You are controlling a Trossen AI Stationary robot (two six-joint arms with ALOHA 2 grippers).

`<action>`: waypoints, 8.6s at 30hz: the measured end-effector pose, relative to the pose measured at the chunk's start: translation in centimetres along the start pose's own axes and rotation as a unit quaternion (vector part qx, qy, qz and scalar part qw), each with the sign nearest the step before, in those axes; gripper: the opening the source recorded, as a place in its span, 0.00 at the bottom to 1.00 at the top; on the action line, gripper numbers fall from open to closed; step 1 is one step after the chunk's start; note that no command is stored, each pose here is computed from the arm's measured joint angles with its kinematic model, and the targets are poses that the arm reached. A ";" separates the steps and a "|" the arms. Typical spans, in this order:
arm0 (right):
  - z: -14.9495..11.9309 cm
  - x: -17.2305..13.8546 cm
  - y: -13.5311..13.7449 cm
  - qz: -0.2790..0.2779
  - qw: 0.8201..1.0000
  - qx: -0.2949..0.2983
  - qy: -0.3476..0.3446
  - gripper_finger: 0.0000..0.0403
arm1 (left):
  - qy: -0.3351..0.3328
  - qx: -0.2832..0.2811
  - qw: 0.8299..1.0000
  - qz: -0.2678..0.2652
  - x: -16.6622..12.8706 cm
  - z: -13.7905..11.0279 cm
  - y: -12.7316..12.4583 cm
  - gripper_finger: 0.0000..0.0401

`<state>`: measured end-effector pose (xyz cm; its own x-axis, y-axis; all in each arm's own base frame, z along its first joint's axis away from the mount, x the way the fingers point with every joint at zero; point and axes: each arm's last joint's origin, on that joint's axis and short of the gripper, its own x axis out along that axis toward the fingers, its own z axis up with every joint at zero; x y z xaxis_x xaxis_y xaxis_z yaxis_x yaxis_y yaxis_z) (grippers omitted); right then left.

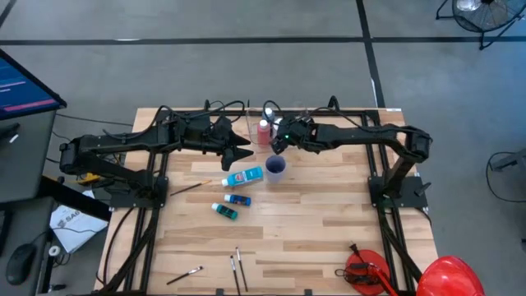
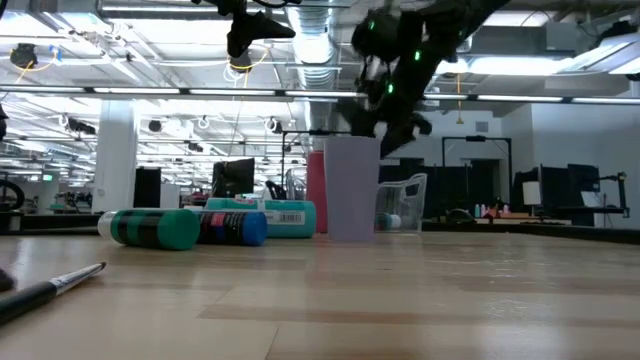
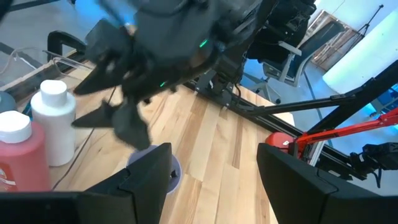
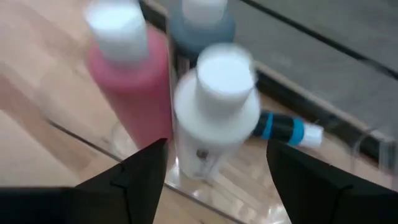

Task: Pick & Place Paint Supplies
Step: Adjust the blue paint bottle in the transparent bin

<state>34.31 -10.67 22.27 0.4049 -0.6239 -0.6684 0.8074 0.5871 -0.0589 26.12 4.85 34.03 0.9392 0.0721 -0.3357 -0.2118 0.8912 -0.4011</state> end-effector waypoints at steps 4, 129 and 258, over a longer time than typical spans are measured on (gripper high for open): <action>1.7 -3.1 -0.6 0.015 1.000 -0.003 -0.025 0.66 | -0.001 0.002 1.000 -0.001 0.0 0.0 0.0 0.57; 5.1 10.1 -11.6 0.130 0.876 -0.441 0.145 0.62 | -0.017 0.055 0.997 0.058 0.1 0.0 0.1 0.57; 3.0 12.5 -9.5 0.168 0.881 -0.344 0.277 0.56 | -0.032 0.056 0.995 0.082 -0.1 0.6 1.3 0.57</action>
<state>32.95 -25.63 16.63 0.1456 -0.1183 -0.9822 0.1529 0.9836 -0.0958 25.91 6.29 34.03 0.9105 0.2450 -0.3332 -0.3348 0.9096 -0.2461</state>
